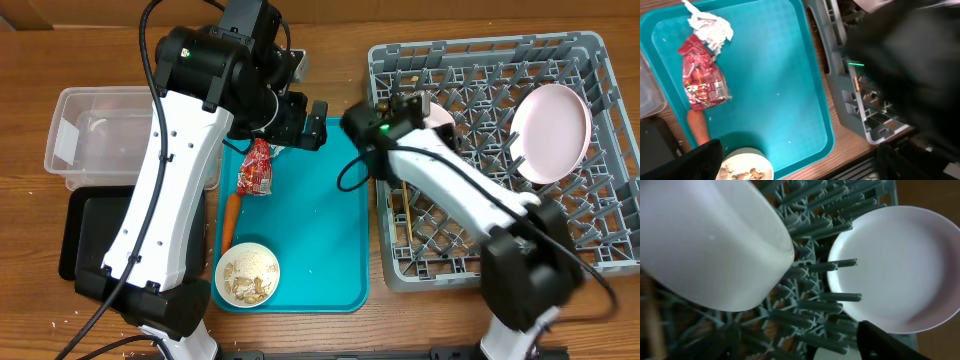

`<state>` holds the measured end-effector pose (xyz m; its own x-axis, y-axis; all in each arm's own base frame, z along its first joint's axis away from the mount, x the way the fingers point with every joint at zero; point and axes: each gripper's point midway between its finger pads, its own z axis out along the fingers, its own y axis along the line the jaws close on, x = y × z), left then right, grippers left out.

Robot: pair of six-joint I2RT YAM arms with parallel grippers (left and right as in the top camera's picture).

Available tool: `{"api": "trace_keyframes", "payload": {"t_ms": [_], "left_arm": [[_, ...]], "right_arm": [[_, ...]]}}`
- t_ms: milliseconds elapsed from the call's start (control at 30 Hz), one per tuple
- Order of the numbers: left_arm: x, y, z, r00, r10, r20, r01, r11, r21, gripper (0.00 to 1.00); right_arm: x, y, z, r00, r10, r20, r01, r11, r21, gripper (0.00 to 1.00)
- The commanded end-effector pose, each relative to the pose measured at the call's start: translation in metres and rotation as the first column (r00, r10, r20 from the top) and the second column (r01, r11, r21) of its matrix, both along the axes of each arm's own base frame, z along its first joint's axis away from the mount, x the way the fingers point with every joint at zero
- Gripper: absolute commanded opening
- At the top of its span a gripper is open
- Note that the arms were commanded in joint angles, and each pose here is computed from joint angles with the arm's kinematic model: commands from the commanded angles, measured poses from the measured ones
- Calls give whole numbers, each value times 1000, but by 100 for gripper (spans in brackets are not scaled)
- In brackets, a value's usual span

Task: Sort waste into correct bins and load items into the dishwasher
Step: 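Release the bowl and withdraw the right gripper to the rack edge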

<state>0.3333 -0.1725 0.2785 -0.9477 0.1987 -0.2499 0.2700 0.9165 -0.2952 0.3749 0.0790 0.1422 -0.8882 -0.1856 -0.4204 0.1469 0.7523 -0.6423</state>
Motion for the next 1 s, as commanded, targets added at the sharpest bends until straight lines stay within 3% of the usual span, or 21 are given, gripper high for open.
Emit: {"api": "trace_keyframes", "payload": {"t_ms": [0, 100, 267, 567, 700, 800, 967], "left_arm": [[8, 14, 3, 998, 5, 62, -10, 996, 83, 100], [13, 25, 2, 996, 54, 75, -63, 990, 125, 100], [21, 49, -4, 983, 166, 80, -178, 967, 182, 100], [1, 88, -87, 931, 336, -141, -277, 904, 325, 100], [-10, 78, -139, 932, 260, -251, -191, 944, 270, 99], [-4, 77, -174, 949, 236, -210, -170, 942, 290, 100], [34, 70, -205, 978, 204, -39, -188, 951, 245, 100]], "right_arm": [[-4, 36, 45, 995, 34, 90, -61, 945, 322, 82], [-13, 74, 58, 991, 100, 93, -135, 820, 557, 82], [-24, 108, 63, 982, 176, 73, -175, 682, 710, 82], [-28, 106, 61, 995, 93, 44, -94, 657, 748, 84], [-28, 104, 60, 995, 89, 40, -89, 658, 748, 86], [-28, 104, 60, 995, 89, 40, -89, 657, 748, 86], [-30, 103, 59, 996, 89, 31, -82, 661, 746, 87]]}}
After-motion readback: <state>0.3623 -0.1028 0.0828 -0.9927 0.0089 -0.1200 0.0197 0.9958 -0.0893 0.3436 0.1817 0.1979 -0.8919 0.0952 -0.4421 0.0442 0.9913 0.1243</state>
